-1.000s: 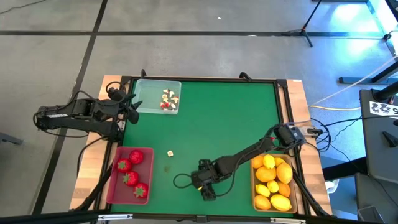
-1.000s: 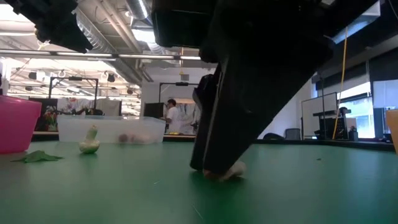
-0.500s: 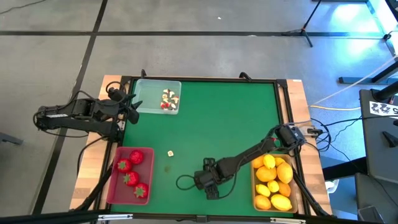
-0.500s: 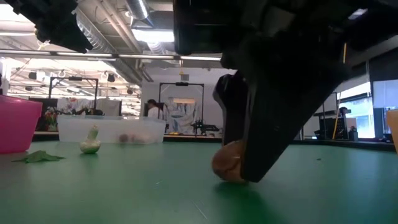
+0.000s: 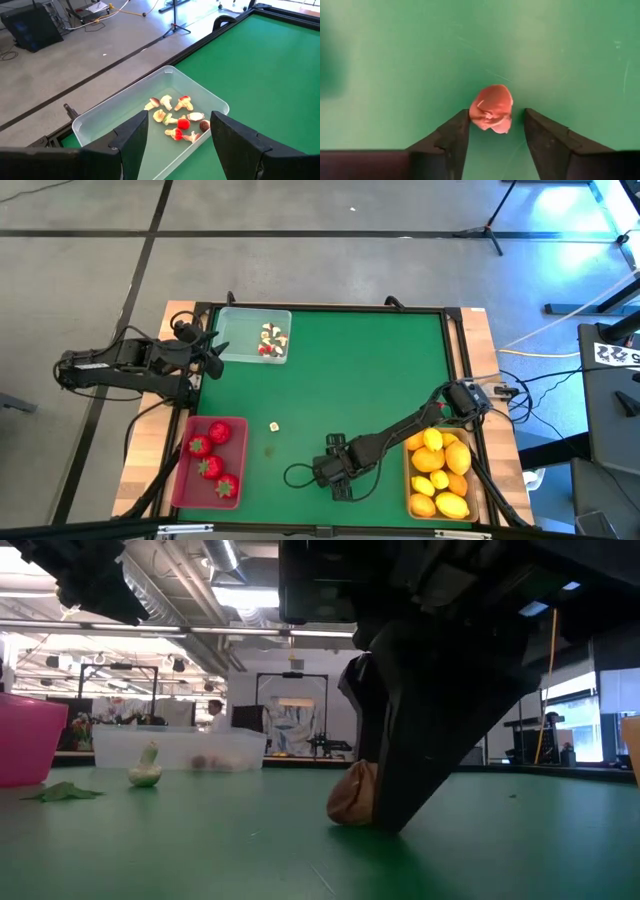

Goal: Sort produce into baskets
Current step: Put the brown mushroom into the transparent bin, then put the green mushroom into the transparent bin, then return to Home Position

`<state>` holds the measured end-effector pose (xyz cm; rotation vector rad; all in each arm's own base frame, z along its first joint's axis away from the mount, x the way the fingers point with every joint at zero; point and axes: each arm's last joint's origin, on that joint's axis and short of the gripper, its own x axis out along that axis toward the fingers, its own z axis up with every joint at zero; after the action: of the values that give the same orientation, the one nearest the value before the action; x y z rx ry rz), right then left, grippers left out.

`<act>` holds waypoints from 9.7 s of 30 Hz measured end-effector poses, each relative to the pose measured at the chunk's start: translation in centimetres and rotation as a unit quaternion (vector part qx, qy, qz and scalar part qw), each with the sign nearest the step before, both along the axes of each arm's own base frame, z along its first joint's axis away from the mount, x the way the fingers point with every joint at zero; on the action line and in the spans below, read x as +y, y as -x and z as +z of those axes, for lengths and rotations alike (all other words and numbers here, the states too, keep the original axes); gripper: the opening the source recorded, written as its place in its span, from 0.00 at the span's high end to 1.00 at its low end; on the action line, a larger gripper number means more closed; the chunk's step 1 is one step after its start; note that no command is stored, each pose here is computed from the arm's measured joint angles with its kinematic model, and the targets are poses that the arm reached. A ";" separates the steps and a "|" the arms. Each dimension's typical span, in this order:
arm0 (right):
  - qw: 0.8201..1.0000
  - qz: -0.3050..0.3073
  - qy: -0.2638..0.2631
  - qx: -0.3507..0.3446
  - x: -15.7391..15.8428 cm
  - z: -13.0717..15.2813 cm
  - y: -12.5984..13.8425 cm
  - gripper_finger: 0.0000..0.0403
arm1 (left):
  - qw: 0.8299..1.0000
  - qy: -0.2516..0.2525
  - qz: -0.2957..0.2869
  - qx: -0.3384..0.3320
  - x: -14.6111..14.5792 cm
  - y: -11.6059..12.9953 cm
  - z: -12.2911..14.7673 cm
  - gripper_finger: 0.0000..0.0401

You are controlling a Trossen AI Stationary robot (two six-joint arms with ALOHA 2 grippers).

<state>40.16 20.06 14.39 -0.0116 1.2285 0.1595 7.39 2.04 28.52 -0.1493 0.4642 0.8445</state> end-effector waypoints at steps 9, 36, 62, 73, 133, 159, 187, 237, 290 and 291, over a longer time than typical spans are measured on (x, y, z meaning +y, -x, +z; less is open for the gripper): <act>1.000 0.005 0.010 -0.009 0.0 0.0 -0.1 0.75 | 1.000 0.000 0.000 0.000 0.0 0.0 0.0 0.48; 0.964 0.005 0.155 -0.215 -16.6 7.6 -9.2 0.90 | 1.000 0.000 0.000 0.000 0.0 0.0 0.0 0.48; 0.888 -0.149 0.138 -0.413 -32.1 6.7 -12.2 0.87 | 1.000 0.000 0.000 0.000 0.0 0.0 0.0 0.48; 0.883 -0.171 0.143 -0.412 -32.4 6.7 -12.2 0.51 | 1.000 0.000 0.000 0.000 0.0 0.0 0.0 0.48; 0.970 0.037 -0.003 -0.242 -13.5 -3.0 -12.8 0.60 | 1.000 0.000 0.000 0.000 0.0 0.0 0.0 0.48; 0.946 -0.017 0.094 -0.309 -21.4 3.3 -12.8 0.76 | 1.000 0.000 0.000 0.000 0.0 0.0 0.0 0.48; 0.894 -0.225 0.146 -0.358 -32.9 4.8 -11.8 0.40 | 1.000 0.000 0.000 0.000 0.0 0.0 0.0 0.48; 0.958 -0.049 0.100 -0.264 -23.9 34.7 10.4 0.36 | 1.000 0.006 0.005 -0.006 0.0 0.0 0.0 0.48; 0.776 -0.206 -0.041 -0.595 -20.6 15.4 37.7 0.36 | 0.972 -0.017 -0.058 -0.225 -0.2 7.9 1.8 0.48; 0.772 -0.206 -0.044 -0.600 -20.6 15.4 37.7 0.36 | 0.971 -0.018 -0.059 -0.231 -0.2 7.5 1.9 0.48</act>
<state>2.42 -0.51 29.83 0.2106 -0.0927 -0.1766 -0.13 1.79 30.37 -0.2756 0.0195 0.6733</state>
